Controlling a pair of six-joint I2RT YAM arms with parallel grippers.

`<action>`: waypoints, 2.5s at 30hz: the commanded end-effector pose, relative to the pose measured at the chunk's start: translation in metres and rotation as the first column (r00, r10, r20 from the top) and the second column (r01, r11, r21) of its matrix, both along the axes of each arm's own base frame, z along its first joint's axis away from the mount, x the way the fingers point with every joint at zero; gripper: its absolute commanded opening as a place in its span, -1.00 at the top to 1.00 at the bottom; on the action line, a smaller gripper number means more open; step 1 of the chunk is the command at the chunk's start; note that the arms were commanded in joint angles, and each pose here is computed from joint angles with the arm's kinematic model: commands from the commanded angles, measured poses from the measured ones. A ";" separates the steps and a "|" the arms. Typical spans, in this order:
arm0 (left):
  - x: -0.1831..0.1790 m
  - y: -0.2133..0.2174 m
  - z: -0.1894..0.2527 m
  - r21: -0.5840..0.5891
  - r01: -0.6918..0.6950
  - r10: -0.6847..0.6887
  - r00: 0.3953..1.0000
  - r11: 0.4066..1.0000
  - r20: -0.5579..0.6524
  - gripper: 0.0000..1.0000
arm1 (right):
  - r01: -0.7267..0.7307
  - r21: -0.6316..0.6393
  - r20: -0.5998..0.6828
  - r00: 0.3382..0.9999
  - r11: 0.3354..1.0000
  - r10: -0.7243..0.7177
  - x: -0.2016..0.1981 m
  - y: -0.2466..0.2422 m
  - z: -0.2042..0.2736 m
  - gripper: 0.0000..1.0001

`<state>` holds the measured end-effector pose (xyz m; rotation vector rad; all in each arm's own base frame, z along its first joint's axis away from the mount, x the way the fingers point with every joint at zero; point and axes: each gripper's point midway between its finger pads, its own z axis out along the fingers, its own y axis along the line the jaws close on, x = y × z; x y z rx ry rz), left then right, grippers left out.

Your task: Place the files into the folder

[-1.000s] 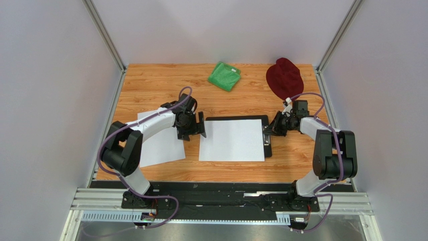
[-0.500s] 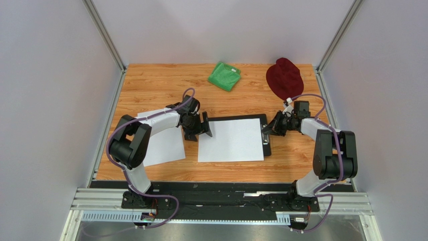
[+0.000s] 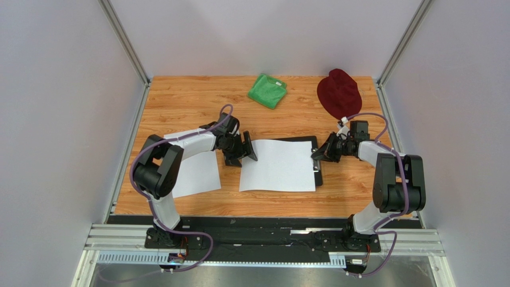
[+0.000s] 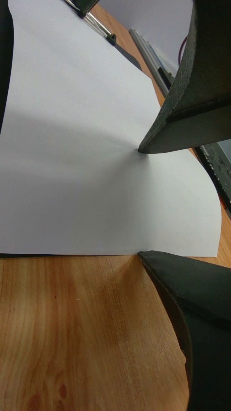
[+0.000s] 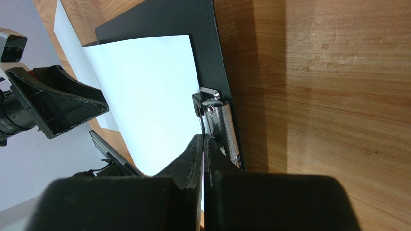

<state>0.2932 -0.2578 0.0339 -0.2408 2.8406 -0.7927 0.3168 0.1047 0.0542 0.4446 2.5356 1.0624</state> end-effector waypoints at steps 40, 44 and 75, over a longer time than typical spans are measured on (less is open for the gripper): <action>0.020 0.019 -0.016 0.219 0.010 -0.024 0.998 0.976 0.064 -0.05 | 0.009 0.212 -0.003 1.000 0.977 -0.008 0.005 0.011 0.019 1.00; 0.022 0.026 -0.022 0.266 0.014 -0.032 0.997 0.964 0.063 -0.05 | 0.031 0.232 -0.001 1.000 0.972 -0.032 0.007 0.006 0.021 1.00; 0.009 0.017 0.008 0.124 0.094 -0.106 0.990 0.988 0.097 -0.64 | 0.068 0.302 0.004 0.997 0.951 -0.073 0.007 -0.003 0.028 1.00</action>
